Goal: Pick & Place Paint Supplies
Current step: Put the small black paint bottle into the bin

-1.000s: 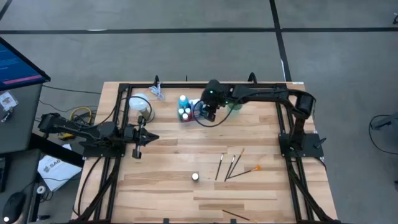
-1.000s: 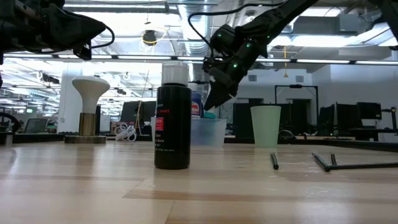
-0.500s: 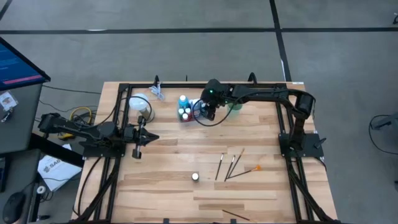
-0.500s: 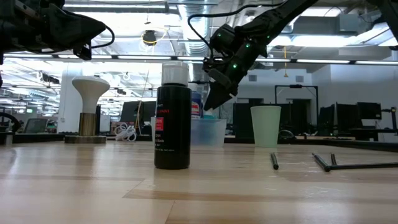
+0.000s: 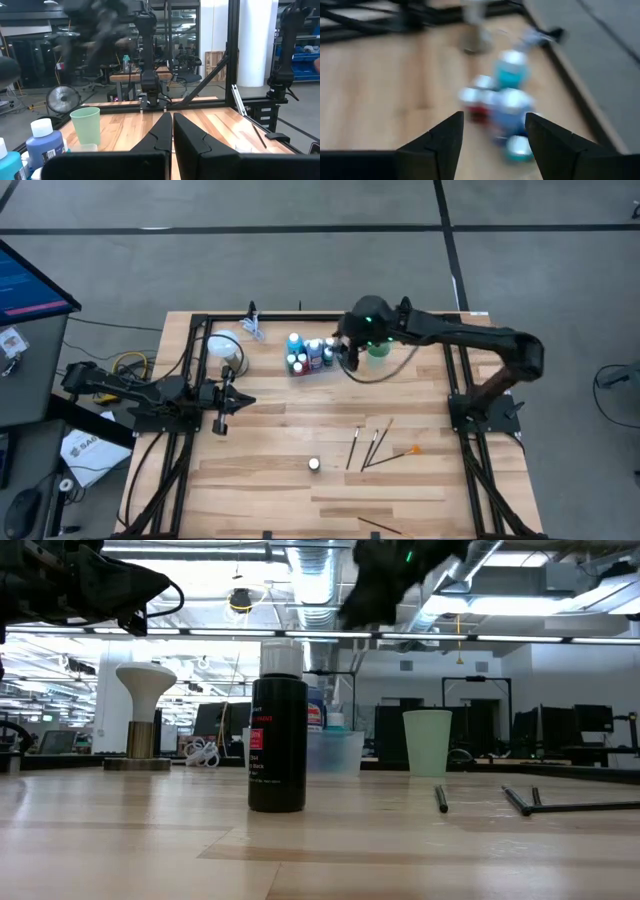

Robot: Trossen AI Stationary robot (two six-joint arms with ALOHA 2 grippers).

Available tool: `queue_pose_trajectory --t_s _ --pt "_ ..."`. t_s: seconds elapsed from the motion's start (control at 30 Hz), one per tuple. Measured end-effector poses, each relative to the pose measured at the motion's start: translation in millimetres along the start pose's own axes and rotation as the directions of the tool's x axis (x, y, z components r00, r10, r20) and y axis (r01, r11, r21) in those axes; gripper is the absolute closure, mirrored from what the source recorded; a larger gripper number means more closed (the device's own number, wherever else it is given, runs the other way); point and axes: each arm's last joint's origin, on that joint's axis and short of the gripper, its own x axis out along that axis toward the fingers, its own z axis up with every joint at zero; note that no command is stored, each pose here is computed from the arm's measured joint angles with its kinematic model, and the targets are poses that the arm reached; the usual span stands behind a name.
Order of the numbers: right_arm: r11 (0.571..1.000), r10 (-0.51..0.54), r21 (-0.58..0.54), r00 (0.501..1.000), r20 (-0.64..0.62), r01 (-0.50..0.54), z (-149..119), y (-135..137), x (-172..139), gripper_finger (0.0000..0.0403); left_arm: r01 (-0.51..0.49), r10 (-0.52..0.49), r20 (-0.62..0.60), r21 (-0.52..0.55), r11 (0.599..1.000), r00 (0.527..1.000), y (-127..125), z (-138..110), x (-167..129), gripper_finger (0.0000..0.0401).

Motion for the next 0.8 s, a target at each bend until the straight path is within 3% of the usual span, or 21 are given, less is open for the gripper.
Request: queue_pose_trajectory --t_s 0.17,0.3,0.5,0.63,0.8 --pt "0.973 0.203 -0.106 0.979 -0.011 -0.203 0.3 73.0 -12.9 0.0194 0.0 0.0 0.0 0.0 1.0 1.0 0.0 0.0 0.0 0.0399" --pt "0.913 0.346 -0.21 0.937 -0.049 -0.349 -10.7 137.5 -6.2 0.0195 0.0 0.0 0.0 0.0 1.0 1.0 0.0 0.0 0.0 0.0399" --pt "0.811 0.472 -0.339 0.876 -0.102 -0.477 -40.2 214.2 23.5 0.0195 0.0 0.0 0.001 0.0 1.0 1.0 0.0 0.1 0.0 0.0399" --pt "0.79 0.492 -0.355 0.862 -0.117 -0.499 -57.3 235.1 50.2 0.0178 0.0 0.0 0.0 0.0 1.0 1.0 0.0 0.0 0.0 0.0399" --pt "0.809 0.472 -0.332 0.873 -0.124 -0.485 -66.4 232.9 75.8 0.0161 0.0 0.0 0.0 0.0 1.0 1.0 0.0 0.0 0.0 0.0399"
